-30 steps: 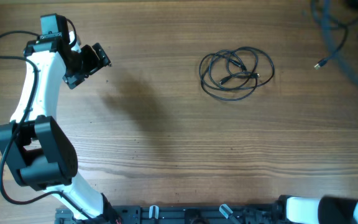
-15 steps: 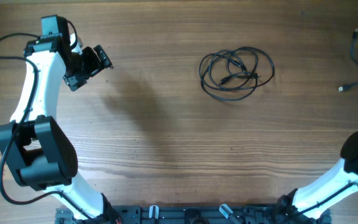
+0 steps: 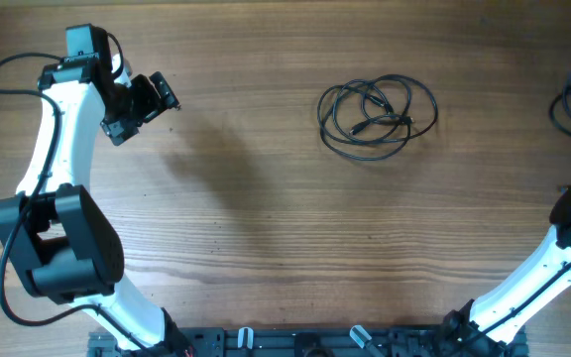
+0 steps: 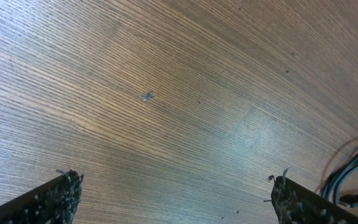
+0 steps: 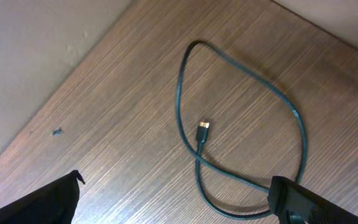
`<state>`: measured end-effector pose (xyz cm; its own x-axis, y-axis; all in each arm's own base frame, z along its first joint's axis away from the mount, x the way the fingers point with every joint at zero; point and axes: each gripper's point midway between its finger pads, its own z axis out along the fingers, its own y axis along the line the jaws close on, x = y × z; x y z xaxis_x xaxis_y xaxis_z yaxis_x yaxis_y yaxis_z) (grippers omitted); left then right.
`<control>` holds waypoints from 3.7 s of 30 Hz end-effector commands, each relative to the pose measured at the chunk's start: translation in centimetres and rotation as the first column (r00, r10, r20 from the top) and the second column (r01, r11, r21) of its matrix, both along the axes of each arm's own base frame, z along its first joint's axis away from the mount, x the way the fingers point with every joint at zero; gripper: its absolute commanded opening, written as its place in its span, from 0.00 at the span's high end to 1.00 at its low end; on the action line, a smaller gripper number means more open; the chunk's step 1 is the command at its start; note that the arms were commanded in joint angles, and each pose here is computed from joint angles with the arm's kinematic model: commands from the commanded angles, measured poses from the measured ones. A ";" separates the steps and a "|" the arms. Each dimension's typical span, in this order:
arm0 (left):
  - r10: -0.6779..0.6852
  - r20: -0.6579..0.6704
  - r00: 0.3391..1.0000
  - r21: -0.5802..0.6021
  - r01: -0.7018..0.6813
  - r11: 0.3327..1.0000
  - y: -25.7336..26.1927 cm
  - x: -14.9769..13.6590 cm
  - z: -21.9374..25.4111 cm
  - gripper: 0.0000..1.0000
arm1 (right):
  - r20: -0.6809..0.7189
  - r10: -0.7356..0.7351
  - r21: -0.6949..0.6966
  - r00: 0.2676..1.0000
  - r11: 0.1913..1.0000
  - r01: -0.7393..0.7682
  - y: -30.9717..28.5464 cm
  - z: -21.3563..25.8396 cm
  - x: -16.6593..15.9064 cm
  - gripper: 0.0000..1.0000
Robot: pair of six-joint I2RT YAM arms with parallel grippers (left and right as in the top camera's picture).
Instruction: Untangle cables
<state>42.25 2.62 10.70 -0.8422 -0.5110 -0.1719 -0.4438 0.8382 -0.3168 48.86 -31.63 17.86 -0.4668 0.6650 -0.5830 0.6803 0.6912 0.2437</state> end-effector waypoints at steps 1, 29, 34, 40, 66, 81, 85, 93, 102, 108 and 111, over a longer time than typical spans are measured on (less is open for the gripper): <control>-0.003 0.000 1.000 -0.006 0.003 1.000 0.0 0.1 0.0 0.00 | 0.049 0.045 0.015 0.998 0.999 -0.045 1.8 3.1 -0.2 0.00; -0.369 0.188 0.910 -0.036 0.381 0.924 -22.9 0.7 1.7 0.23 | 0.050 0.567 0.151 0.822 0.810 -0.567 23.0 11.4 -5.1 0.00; -0.329 0.156 0.931 -0.010 0.335 0.942 -26.1 -0.1 -0.2 0.33 | 0.003 0.598 0.166 0.802 0.790 -0.590 25.0 9.9 -4.4 0.00; -0.193 0.069 0.979 -0.121 0.200 0.972 -31.4 -1.6 -4.0 0.68 | -0.017 0.607 0.192 0.795 0.782 -0.593 25.4 8.8 -4.2 0.00; -0.302 0.068 0.951 -0.146 0.309 0.940 -34.8 -2.1 -7.9 0.96 | -0.030 0.619 0.215 0.785 0.771 -0.600 26.5 8.5 -4.5 0.00; -0.613 0.493 0.617 0.168 0.623 0.764 -32.4 -3.0 11.7 0.96 | -0.016 0.720 0.193 0.694 0.683 -0.704 32.3 8.4 -3.3 0.00; -0.607 0.505 0.614 0.168 0.619 0.767 -32.1 -3.0 12.4 0.96 | -0.034 0.730 0.217 0.683 0.672 -0.708 32.9 7.2 -3.1 0.00; -0.524 0.663 0.535 0.156 0.586 0.795 -30.2 -2.8 19.9 0.96 | -0.087 0.743 0.282 0.664 0.657 -0.699 33.5 4.1 -2.7 0.00; -0.455 0.819 0.351 0.043 0.752 0.658 -29.9 -6.8 27.8 0.96 | -0.088 0.750 0.284 0.656 0.650 -0.705 34.0 3.8 -2.5 0.00; -0.418 0.817 0.397 0.017 0.708 0.706 -28.0 -5.3 27.9 0.96 | -0.090 0.753 0.286 0.652 0.646 -0.707 34.2 3.8 -2.6 0.00; -0.351 0.805 0.479 -0.047 0.641 0.766 -26.4 -4.0 27.8 0.96 | -0.092 0.757 0.288 0.647 0.642 -0.711 34.4 3.8 -2.7 0.00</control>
